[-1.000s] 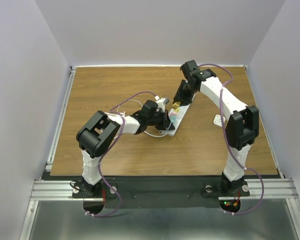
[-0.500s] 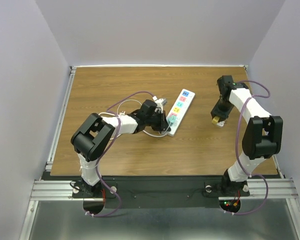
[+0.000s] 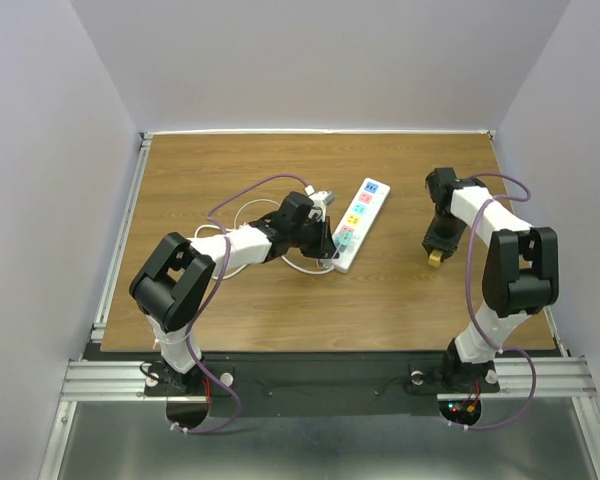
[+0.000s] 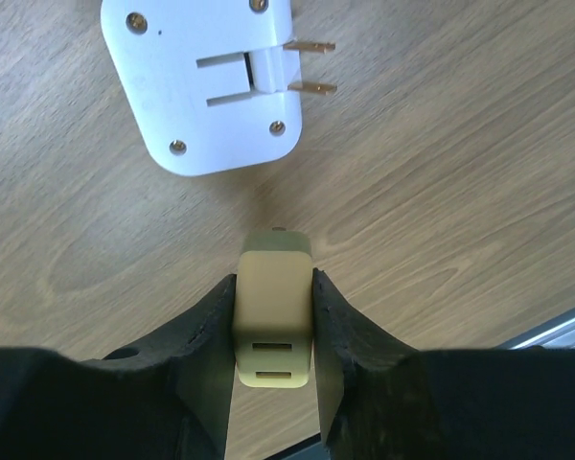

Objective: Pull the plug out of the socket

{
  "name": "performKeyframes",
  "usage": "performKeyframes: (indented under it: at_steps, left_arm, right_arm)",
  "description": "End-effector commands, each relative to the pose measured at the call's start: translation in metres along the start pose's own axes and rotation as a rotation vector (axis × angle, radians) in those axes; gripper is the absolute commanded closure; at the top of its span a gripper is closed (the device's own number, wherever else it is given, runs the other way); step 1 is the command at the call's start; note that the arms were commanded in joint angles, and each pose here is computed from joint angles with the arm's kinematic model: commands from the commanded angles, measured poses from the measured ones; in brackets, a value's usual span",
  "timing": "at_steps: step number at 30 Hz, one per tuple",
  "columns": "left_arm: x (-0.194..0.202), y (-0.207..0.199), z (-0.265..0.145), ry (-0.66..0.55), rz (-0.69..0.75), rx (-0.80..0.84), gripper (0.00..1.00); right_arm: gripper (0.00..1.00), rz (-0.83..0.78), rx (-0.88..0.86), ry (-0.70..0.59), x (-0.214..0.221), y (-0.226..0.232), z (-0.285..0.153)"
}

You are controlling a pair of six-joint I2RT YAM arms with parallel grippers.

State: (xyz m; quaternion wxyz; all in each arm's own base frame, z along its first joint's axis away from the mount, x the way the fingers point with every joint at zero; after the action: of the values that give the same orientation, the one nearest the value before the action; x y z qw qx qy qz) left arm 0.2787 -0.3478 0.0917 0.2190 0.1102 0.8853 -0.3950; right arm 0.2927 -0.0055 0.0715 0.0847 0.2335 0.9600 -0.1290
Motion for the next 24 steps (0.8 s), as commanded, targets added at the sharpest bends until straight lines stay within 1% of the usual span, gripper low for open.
performKeyframes:
  at_steps: [1, 2, 4, 8, 9, 10, 11, 12, 14, 17, 18, 20, 24]
  left_arm:
    - [-0.012, -0.014, -0.009, -0.025, 0.048, 0.021, 1.0]
    - [-0.01, -0.012, -0.008, -0.018, 0.047, 0.018, 1.0]
    - [-0.004, -0.007, -0.005, -0.003, 0.041, 0.008, 1.0]
    - [0.003, 0.0, -0.004, 0.009, 0.039, -0.006, 1.0]
    - [0.004, 0.001, -0.003, 0.013, 0.039, -0.007, 1.0]
    - [0.006, 0.003, -0.002, 0.018, 0.041, -0.01, 1.0]
    - [0.007, 0.005, -0.001, 0.021, 0.043, -0.013, 1.0]
    - [0.008, 0.006, 0.0, 0.024, 0.043, -0.016, 1.0]
    - [0.01, 0.011, 0.001, 0.028, 0.042, -0.026, 1.0]
    - [0.012, 0.015, 0.003, 0.035, 0.041, -0.034, 1.0]
    - [0.014, 0.017, 0.005, 0.041, 0.04, -0.037, 1.0]
    - [0.014, 0.019, 0.006, 0.042, 0.038, -0.038, 1.0]
    - [0.019, 0.027, 0.011, 0.056, 0.031, -0.053, 1.0]
  right_arm:
    - [0.68, -0.011, 0.032, -0.064, -0.021, -0.001, 0.0]
    - [0.65, -0.015, 0.038, -0.058, -0.02, -0.001, 0.002]
    - [0.54, -0.019, 0.031, -0.056, -0.021, 0.001, 0.002]
    - [0.51, -0.02, -0.001, -0.061, -0.024, 0.005, -0.003]
    - [0.46, -0.02, -0.019, -0.065, -0.026, 0.008, -0.006]
    - [0.45, -0.015, -0.035, -0.076, -0.03, 0.011, -0.011]
    - [0.41, -0.011, -0.051, -0.084, -0.032, 0.012, -0.015]
    - [0.38, -0.011, -0.094, -0.081, -0.033, 0.019, -0.02]
    - [0.33, -0.001, -0.197, -0.114, -0.042, 0.03, -0.044]
    - [0.29, 0.011, -0.317, -0.16, -0.05, 0.041, -0.077]
    - [0.27, 0.018, -0.394, -0.159, -0.05, 0.052, -0.09]
    - [0.26, 0.023, -0.488, -0.166, -0.047, 0.068, -0.107]
    - [0.24, 0.014, -0.62, -0.108, -0.03, 0.105, -0.118]
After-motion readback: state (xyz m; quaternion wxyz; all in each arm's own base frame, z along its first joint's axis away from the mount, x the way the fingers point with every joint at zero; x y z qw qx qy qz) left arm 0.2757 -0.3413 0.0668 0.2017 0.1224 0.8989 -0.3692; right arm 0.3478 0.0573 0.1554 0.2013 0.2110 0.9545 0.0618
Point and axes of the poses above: each gripper's point midway between its finger pads, its own z axis out along the fingers, its own y axis along the line the jaws close on, x = y × z, the point moved 1 cm from there along -z, back along the fingers, and after that the axes turned 6 degrees about -z, right-handed, at the moved point
